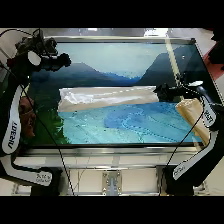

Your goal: Fold the shirts.

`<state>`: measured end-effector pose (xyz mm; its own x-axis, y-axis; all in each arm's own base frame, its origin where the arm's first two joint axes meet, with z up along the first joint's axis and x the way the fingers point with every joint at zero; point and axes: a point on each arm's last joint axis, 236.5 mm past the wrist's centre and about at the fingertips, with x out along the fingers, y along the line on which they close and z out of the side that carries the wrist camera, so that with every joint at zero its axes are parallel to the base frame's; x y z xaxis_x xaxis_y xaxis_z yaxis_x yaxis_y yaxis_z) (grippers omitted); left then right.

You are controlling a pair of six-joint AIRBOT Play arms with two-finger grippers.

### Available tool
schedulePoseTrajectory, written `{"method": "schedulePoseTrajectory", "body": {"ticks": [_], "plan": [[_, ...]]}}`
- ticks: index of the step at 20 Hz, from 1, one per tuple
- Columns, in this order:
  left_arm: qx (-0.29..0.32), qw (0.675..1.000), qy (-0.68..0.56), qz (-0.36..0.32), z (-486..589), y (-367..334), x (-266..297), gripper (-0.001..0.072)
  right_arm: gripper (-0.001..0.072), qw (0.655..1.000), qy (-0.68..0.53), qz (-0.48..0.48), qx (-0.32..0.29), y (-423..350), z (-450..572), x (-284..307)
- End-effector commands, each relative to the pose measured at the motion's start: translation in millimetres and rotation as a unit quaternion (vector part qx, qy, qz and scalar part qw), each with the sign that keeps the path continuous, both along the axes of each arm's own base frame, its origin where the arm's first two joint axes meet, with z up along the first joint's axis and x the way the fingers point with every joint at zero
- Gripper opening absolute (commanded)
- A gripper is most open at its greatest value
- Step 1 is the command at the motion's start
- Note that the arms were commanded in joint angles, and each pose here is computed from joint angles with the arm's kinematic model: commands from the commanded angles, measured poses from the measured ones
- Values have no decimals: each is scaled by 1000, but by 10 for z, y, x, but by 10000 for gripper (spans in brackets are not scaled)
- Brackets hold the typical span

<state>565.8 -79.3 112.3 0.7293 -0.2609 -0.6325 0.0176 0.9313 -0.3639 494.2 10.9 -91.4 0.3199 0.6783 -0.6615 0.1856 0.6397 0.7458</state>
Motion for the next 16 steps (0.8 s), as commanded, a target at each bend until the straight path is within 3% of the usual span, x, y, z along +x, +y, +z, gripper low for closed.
{"method": "schedulePoseTrajectory", "body": {"ticks": [1, 4, 5, 6, 7, 8, 9, 12, 16], "plan": [[-21, 1000, -2, -1, 44, -70, 2, 508, 598, 1000, 1, 12, 18, 123, -92, -4], [-41, 999, -1, -3, 68, -137, -3, 508, 583, 999, -24, 39, 11, 397, -90, 61], [-43, 999, -1, -5, 69, -166, -7, 504, 508, 998, -32, 45, 2, 493, -107, 102], [-43, 999, -1, -7, 69, -189, -11, 461, 388, 998, -38, 47, -5, 576, -121, 134], [-42, 999, 0, -10, 62, -215, -18, 371, 254, 998, -42, 51, -10, 653, -130, 157], [-41, 999, 2, -14, 46, -247, -26, 152, 77, 998, -44, 54, -10, 708, -122, 165], [-38, 999, 3, -19, 24, -282, -29, 23, 30, 997, -46, 61, -5, 753, -83, 159], [-36, 998, 35, -45, -239, -548, -82, 17, 28, 993, -71, 93, 3, 819, 304, 148], [-20, 983, 137, -124, -1147, -1356, -389, 16, 27, 983, -96, 120, -97, 548, 973, 57]]}}
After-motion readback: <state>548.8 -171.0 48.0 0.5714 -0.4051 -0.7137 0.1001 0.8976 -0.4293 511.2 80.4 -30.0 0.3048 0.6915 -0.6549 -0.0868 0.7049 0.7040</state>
